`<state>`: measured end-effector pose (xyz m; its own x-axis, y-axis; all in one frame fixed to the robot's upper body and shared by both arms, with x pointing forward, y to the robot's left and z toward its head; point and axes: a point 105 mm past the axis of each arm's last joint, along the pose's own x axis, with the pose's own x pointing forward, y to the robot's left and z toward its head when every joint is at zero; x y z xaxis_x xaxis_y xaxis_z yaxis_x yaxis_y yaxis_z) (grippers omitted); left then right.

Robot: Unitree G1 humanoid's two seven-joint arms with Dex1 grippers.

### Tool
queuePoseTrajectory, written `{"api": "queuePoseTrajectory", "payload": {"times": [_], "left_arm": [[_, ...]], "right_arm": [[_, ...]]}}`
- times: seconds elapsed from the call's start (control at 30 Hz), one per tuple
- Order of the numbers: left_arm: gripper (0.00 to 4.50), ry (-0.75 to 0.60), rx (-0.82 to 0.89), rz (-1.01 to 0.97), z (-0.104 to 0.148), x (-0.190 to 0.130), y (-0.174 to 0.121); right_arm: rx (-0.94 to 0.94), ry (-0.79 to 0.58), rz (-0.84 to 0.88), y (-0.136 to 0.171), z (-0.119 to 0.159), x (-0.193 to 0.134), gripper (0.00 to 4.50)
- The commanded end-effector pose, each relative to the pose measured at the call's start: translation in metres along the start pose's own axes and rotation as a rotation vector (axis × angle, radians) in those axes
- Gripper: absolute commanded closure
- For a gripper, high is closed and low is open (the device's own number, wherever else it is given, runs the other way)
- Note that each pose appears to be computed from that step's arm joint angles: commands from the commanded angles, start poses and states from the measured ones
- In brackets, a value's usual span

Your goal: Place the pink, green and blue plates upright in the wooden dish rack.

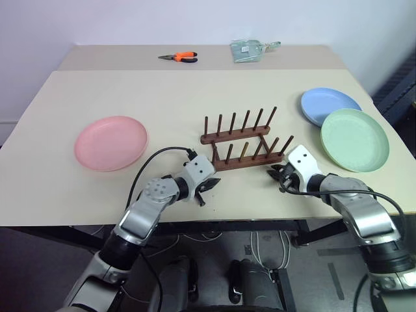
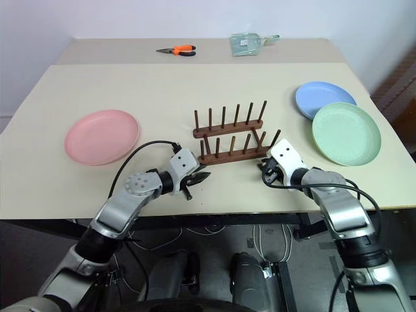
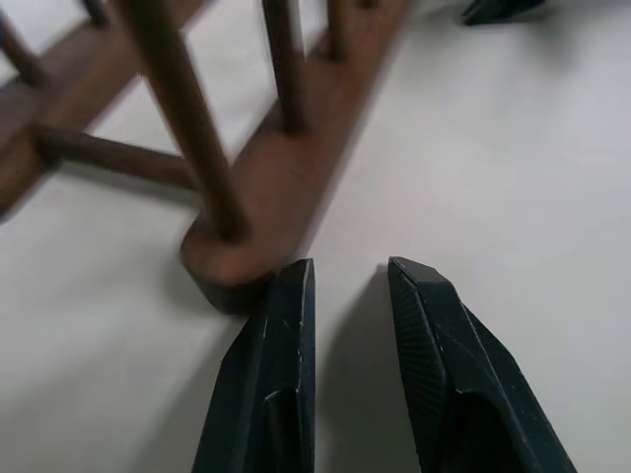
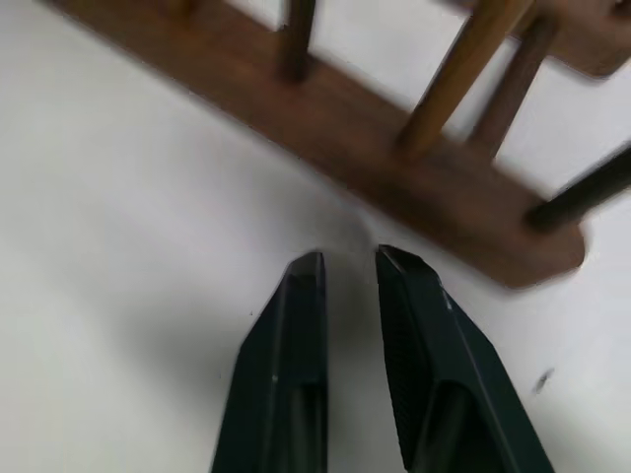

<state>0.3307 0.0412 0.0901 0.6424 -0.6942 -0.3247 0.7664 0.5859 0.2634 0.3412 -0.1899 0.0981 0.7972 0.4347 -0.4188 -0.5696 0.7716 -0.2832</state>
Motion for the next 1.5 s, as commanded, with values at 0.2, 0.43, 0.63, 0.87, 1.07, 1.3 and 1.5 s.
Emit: {"api": "queuePoseTrajectory", "payload": {"times": [0.2,0.43,0.63,0.87,1.07,1.3,1.5], "left_arm": [[3.34,0.038,-0.021,0.171,-0.008,0.003,0.038],[1.53,-0.157,-0.258,0.276,0.007,-0.087,0.080],[0.03,-0.080,-0.447,1.108,-0.019,-0.208,0.203],[0.03,0.028,-0.723,1.230,-0.059,-0.222,0.196],[0.27,0.084,-0.946,1.210,-0.092,-0.218,0.177],[3.28,0.026,-0.975,1.154,-0.084,-0.205,0.178],[4.45,-0.084,-0.826,1.117,-0.053,-0.195,0.188]], "right_arm": [[-0.030,-0.045,-0.104,-0.024,0.016,0.019,3.78],[-0.074,-0.283,0.227,0.019,0.064,-0.033,1.60],[-0.112,-0.326,0.387,0.051,0.084,-0.046,0.11],[-0.118,-0.336,0.387,0.049,0.089,-0.032,0.11],[-0.131,-0.326,0.367,0.046,0.083,-0.035,0.07],[-0.159,-0.338,0.293,0.037,0.083,-0.036,0.06],[-0.199,-0.364,0.231,0.026,0.094,-0.034,0.06]]}}
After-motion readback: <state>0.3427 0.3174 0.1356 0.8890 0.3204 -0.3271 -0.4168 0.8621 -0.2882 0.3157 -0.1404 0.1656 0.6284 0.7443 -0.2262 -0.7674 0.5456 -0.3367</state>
